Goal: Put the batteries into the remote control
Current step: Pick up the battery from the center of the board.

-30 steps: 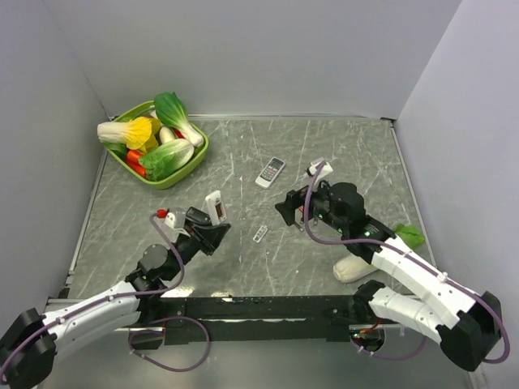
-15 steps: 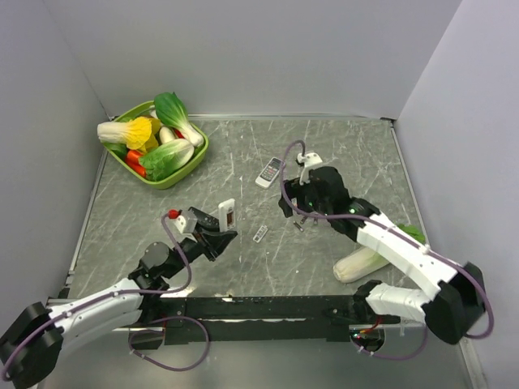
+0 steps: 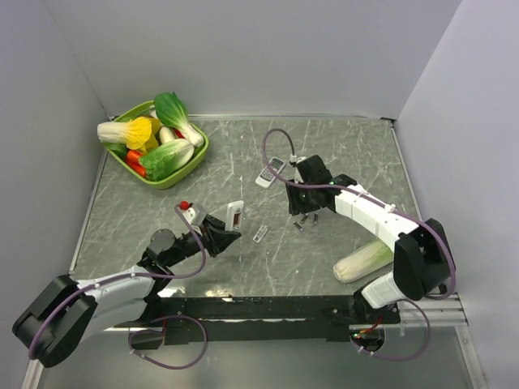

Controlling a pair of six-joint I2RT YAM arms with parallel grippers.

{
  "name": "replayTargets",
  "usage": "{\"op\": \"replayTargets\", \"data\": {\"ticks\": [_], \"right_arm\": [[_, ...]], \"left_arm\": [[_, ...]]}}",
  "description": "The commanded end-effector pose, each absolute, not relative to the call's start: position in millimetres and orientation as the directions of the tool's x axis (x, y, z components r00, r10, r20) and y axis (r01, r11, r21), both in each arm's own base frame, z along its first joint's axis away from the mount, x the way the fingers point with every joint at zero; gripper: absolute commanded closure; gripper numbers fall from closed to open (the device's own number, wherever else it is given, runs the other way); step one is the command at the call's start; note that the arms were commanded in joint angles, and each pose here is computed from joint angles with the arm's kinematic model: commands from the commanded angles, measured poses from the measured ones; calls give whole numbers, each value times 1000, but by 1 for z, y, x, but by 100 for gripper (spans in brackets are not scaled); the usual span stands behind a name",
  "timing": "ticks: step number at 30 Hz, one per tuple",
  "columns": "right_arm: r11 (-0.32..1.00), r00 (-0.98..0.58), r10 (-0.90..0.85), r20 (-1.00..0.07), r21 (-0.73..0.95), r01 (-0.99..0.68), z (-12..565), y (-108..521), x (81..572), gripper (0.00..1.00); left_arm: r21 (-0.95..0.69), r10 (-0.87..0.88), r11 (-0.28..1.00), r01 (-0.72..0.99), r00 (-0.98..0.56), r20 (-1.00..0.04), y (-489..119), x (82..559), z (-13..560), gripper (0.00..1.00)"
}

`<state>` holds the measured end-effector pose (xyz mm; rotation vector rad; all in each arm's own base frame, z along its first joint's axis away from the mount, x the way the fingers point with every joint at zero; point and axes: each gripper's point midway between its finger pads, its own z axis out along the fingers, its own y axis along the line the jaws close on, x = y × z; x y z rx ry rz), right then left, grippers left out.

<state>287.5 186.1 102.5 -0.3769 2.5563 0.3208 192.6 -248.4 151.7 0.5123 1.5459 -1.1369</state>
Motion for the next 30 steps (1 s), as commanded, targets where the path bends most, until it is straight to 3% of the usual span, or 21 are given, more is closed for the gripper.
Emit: {"op": "replayTargets", "data": {"ticks": [1,21,30], "right_arm": [[957,-853,-115,-509,175,-233,103,172,301,52],[949,-883,296,-365,220,227,56,145,322,60],[937,-831,347,-435,133,322,54,119,335,64]], "left_arm": [[-308,-301,385,870,-197,-933,-254,192,190,99],[-329,-299,374,867,-223,-928,-258,195,184,99],[-333,-293,364,870,-233,-927,-260,193,184,99]]}}
